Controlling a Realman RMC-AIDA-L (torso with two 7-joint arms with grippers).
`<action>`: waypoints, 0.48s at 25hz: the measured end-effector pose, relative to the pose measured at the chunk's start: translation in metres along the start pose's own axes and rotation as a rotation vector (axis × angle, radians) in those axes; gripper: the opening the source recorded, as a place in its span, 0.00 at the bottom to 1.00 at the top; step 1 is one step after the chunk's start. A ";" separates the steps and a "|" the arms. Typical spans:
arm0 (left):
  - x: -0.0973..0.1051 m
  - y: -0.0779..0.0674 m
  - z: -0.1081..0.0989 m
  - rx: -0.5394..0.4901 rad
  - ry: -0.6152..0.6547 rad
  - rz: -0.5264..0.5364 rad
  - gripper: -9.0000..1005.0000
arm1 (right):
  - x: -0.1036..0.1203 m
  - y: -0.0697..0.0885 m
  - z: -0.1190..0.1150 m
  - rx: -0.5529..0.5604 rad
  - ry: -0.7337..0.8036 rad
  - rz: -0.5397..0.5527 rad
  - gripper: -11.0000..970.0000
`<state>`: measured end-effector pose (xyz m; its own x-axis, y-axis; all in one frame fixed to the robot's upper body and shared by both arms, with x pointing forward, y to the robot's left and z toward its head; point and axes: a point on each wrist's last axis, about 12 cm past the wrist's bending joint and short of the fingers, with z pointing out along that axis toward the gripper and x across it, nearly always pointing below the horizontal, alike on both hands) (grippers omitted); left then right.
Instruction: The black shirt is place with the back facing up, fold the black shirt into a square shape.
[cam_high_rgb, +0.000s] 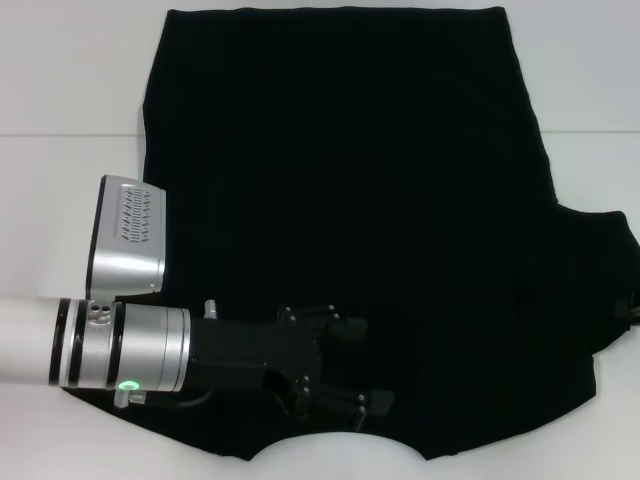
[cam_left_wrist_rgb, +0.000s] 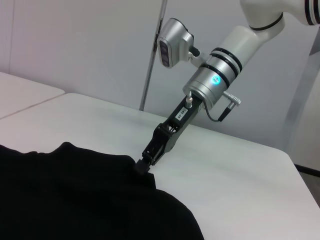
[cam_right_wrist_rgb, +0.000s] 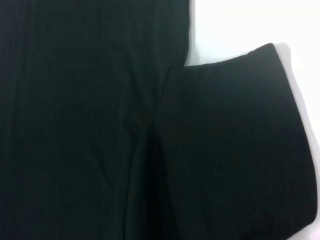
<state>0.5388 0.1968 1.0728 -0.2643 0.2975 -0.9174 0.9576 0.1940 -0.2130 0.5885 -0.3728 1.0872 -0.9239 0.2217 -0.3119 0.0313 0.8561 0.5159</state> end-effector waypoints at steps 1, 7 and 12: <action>0.000 0.000 0.000 0.000 -0.001 0.000 0.95 | 0.000 0.000 0.001 0.002 0.001 -0.002 0.48; 0.000 0.000 0.000 -0.001 -0.004 -0.003 0.95 | 0.003 -0.002 0.003 0.016 -0.016 -0.002 0.19; -0.001 0.000 0.000 -0.002 -0.006 -0.017 0.95 | 0.004 -0.009 0.000 0.031 -0.046 -0.002 0.05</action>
<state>0.5391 0.1967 1.0734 -0.2804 0.2887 -0.9155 0.9526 0.2008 -0.2284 0.5843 -0.3795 1.0817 -0.9057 0.2402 -0.3493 0.0416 0.8704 0.4906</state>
